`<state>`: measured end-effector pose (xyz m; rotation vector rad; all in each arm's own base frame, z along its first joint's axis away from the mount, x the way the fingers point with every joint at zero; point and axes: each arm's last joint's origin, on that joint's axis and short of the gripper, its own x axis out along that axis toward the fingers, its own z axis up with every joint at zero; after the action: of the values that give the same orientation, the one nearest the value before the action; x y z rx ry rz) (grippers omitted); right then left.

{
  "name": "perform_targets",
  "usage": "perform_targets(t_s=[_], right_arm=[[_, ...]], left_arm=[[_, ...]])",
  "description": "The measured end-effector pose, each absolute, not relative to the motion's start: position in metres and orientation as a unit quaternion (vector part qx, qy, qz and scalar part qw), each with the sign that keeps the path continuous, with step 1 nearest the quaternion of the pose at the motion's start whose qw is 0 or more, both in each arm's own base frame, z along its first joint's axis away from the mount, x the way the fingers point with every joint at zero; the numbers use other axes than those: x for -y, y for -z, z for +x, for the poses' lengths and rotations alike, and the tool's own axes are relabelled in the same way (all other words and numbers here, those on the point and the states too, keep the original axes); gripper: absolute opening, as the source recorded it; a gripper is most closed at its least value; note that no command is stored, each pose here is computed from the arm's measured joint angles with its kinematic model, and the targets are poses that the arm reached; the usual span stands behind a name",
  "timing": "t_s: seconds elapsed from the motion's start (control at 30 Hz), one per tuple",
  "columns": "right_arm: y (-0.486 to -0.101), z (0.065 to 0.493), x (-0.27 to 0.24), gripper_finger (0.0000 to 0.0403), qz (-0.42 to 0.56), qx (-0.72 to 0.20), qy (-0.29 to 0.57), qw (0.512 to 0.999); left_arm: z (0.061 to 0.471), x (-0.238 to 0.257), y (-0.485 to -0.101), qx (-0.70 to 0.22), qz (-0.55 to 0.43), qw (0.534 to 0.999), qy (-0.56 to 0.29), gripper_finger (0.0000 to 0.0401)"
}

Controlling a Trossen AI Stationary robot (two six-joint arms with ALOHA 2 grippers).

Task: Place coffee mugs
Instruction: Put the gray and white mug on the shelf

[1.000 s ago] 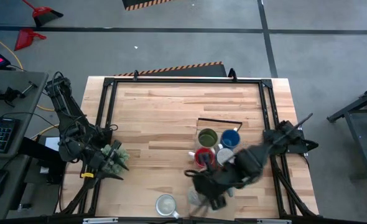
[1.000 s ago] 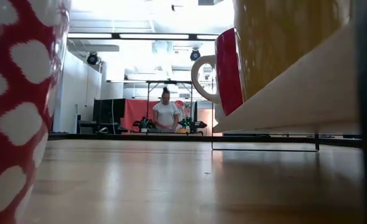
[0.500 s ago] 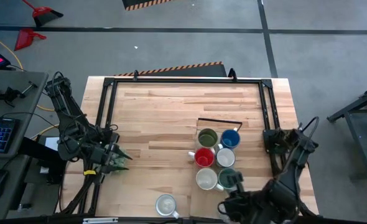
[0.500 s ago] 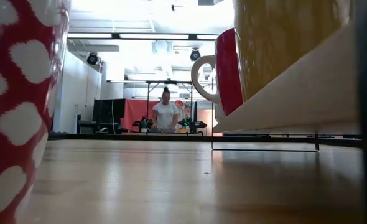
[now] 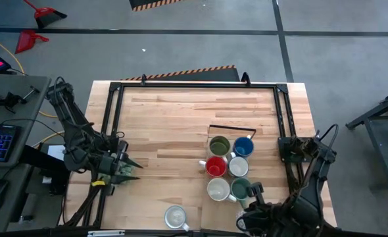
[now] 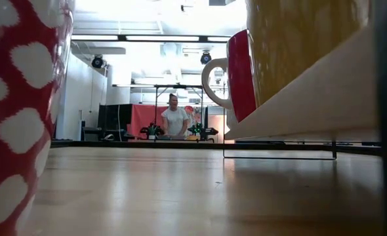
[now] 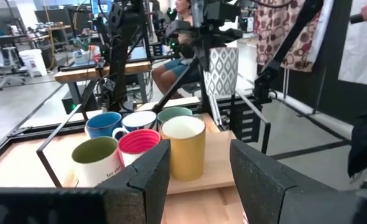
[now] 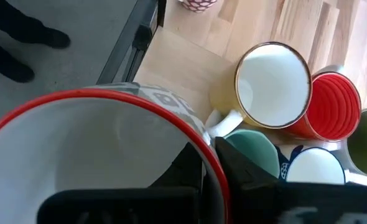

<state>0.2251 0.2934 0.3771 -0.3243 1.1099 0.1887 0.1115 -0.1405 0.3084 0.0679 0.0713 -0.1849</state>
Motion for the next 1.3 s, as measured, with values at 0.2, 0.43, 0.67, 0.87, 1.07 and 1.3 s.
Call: perform_targets(t_s=[0.2, 0.43, 0.67, 0.87, 1.07, 1.3], right_arm=[[-0.378, 0.227, -0.291, 0.0000, -0.188, -0.503, -0.083, 0.839], [-0.385, 0.245, -0.269, 0.0000, -0.180, -0.508, -0.070, 0.839], [-0.414, 0.229, -0.248, 0.0000, -0.148, -0.486, -0.085, 0.857], [-0.409, 0.200, -0.216, 0.0000, -0.124, -0.493, -0.031, 0.861], [-0.373, 0.178, -0.198, 0.0000, -0.030, -0.474, -0.075, 0.877], [-0.355, 0.172, -0.195, 0.0000, 0.010, -0.434, -0.139, 0.890]], left_arm=[[0.121, 0.148, -0.300, -0.049, 0.050, 0.994, 0.080, 0.0154], [0.126, 0.154, -0.293, -0.062, 0.067, 0.993, 0.079, 0.0154], [0.126, 0.155, -0.293, -0.062, 0.067, 0.993, 0.079, 0.0154], [0.126, 0.155, -0.293, -0.062, 0.068, 0.993, 0.079, 0.0154], [0.126, 0.155, -0.293, -0.061, 0.068, 0.993, 0.076, 0.0154], [0.127, 0.153, -0.293, -0.059, 0.069, 0.995, 0.046, 0.0154]])
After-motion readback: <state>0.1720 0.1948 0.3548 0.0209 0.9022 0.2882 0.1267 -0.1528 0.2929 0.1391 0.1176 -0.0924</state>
